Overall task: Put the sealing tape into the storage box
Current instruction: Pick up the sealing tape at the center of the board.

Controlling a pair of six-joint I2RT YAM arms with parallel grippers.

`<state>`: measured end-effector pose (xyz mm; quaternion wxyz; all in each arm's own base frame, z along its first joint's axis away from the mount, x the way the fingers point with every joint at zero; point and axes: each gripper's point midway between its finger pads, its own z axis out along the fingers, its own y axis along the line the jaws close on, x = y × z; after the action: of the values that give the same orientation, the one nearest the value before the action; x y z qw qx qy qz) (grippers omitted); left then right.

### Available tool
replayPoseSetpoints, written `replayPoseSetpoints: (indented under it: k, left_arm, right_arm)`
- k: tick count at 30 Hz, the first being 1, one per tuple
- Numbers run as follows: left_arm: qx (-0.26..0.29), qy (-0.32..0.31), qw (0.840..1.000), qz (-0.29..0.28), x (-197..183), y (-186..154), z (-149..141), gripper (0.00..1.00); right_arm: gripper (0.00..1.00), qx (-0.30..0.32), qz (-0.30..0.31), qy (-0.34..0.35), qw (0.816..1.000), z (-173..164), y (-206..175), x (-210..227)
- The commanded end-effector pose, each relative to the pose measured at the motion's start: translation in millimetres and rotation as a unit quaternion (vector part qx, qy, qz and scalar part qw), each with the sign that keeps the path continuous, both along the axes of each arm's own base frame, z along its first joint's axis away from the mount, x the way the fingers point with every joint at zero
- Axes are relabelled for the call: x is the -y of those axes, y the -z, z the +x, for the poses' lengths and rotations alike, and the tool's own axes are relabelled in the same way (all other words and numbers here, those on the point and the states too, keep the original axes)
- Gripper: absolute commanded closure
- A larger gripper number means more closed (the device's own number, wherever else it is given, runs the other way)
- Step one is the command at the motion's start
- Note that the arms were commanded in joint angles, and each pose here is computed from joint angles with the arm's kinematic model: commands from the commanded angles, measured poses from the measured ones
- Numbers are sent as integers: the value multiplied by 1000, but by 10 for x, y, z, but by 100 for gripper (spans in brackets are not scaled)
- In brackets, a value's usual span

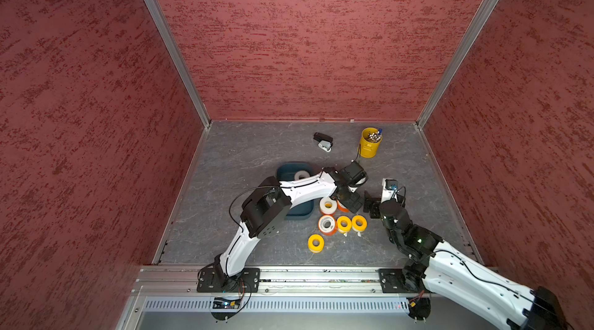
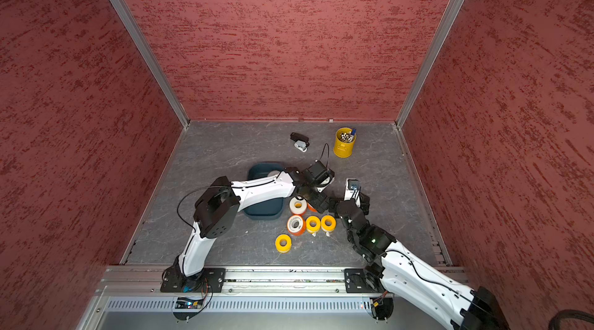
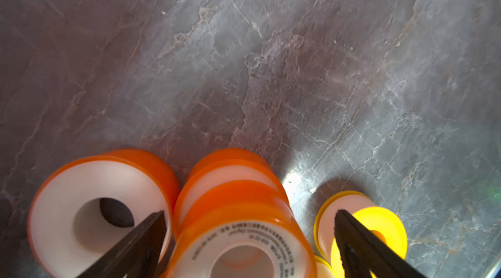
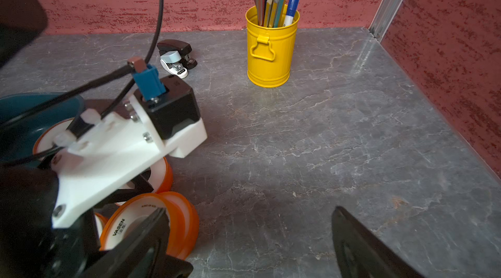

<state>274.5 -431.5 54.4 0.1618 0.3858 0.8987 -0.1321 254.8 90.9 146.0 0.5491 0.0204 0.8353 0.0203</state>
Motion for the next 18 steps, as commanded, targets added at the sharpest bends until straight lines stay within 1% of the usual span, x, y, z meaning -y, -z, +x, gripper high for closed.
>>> replayPoseSetpoints:
  k: [1, 5, 8, 13, 16, 18]
  left_arm:
    - [18, -7, 1000, 20, -35, 7, 42, 0]
    - [30, -12, 999, 42, -88, 41, 27, 2]
    - [38, -17, 998, 55, -129, 65, 20, 7]
    - [42, -23, 997, 56, -157, 41, 26, 19]
    - [42, -22, 998, 53, -144, 24, 27, 30]
    - [42, -21, 998, 51, -134, 15, 26, 33]
  right_arm:
    - [5, 13, 9, 10, 1000, 36, -73, 10]
    - [5, 9, 6, 7, 1000, 42, -53, -5]
    - [4, 8, 5, 7, 1000, 49, -53, -10]
    - [4, 7, 5, 6, 1000, 47, -46, -10]
    - [4, 7, 4, 7, 1000, 48, -45, -10]
    - [4, 6, 3, 6, 1000, 47, -40, -14]
